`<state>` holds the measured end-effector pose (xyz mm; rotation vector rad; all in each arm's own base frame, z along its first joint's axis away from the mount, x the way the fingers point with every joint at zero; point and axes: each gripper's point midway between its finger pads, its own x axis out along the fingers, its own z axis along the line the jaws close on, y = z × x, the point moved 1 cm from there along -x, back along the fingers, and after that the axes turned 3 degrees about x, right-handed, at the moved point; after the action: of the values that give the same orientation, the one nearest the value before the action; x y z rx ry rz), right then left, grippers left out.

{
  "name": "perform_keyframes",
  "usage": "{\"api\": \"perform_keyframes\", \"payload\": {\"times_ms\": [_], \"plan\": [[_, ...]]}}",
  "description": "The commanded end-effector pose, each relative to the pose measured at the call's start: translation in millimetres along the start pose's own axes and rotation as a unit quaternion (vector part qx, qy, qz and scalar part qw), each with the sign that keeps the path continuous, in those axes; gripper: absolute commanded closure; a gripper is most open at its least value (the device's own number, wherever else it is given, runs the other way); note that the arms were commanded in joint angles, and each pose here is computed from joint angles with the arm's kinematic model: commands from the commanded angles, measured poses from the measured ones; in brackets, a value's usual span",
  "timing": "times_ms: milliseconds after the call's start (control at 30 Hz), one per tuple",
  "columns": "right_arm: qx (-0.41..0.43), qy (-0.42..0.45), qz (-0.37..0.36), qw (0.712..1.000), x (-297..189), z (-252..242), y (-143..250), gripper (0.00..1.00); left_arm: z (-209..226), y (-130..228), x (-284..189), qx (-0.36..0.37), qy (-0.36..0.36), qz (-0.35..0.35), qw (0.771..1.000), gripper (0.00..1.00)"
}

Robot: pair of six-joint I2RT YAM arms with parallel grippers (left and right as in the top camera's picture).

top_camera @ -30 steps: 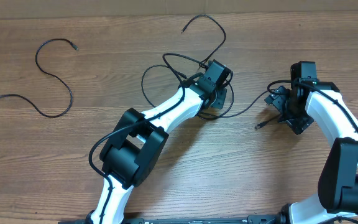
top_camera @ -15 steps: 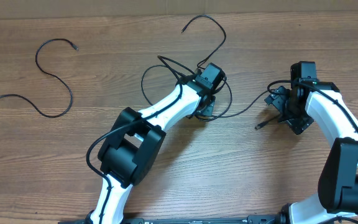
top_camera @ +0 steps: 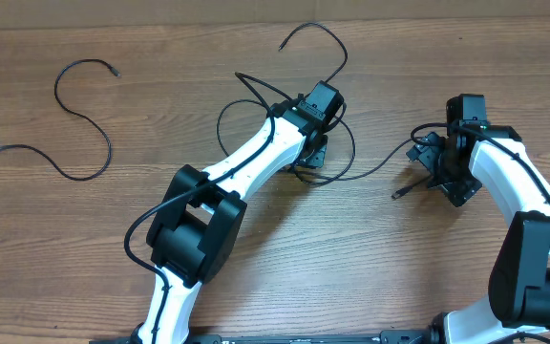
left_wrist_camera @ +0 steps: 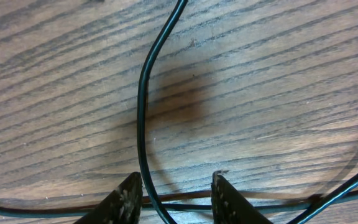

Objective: Untangle cables

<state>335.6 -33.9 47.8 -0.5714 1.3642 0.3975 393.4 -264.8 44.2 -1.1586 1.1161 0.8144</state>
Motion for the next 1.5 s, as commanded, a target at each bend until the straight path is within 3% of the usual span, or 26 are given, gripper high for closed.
{"api": "perform_keyframes", "payload": {"times_ms": [0,400,567,667,833,900,967,1033,1200,1300,1467], "plan": [[0.002,-0.002,-0.002,1.000,-1.6,-0.5,0.2,0.00,0.6,-10.7,-16.6,-0.009,0.001,-0.020,1.000,0.71],[0.002,-0.004,-0.003,1.000,-1.6,0.2,-0.4,0.00,-4.3,36.2,-18.9,0.021,0.004,0.074,0.997,0.70],[0.002,-0.003,-0.003,1.000,-1.5,0.0,-0.2,0.00,-7.5,33.2,-19.4,0.102,0.008,0.064,0.993,0.65],[0.002,-0.002,-0.002,1.000,-1.5,-0.6,0.3,0.00,4.9,11.8,-28.0,0.168,-0.039,0.027,0.985,0.61],[0.002,-0.003,-0.002,1.000,-1.6,-0.3,0.1,0.00,2.6,-19.0,-46.4,0.233,-0.050,-0.019,0.971,0.39],[0.002,-0.004,-0.003,1.000,-1.6,0.2,-0.4,0.00,-4.5,-16.6,-46.3,0.256,-0.027,-0.016,0.966,0.42],[0.002,-0.004,-0.003,1.000,-1.6,0.1,-0.4,0.00,-17.7,-9.4,-43.5,0.302,0.016,-0.008,0.953,0.46],[0.002,-0.004,-0.003,1.000,-1.6,0.2,-0.3,0.00,-29.6,-0.8,-38.4,0.379,0.057,-0.003,0.923,0.45],[0.002,-0.004,-0.003,1.000,-1.6,0.2,-0.4,0.00,-27.8,20.8,-26.5,0.570,0.080,0.027,0.817,0.42],[0.002,-0.004,-0.003,1.000,-1.6,0.2,-0.5,0.00,-28.0,23.0,-24.5,0.590,0.084,0.029,0.803,0.45],[0.002,-0.004,-0.003,1.000,-1.6,0.1,-0.4,0.00,-26.5,25.9,-18.9,0.592,0.085,0.033,0.800,0.47]]}}
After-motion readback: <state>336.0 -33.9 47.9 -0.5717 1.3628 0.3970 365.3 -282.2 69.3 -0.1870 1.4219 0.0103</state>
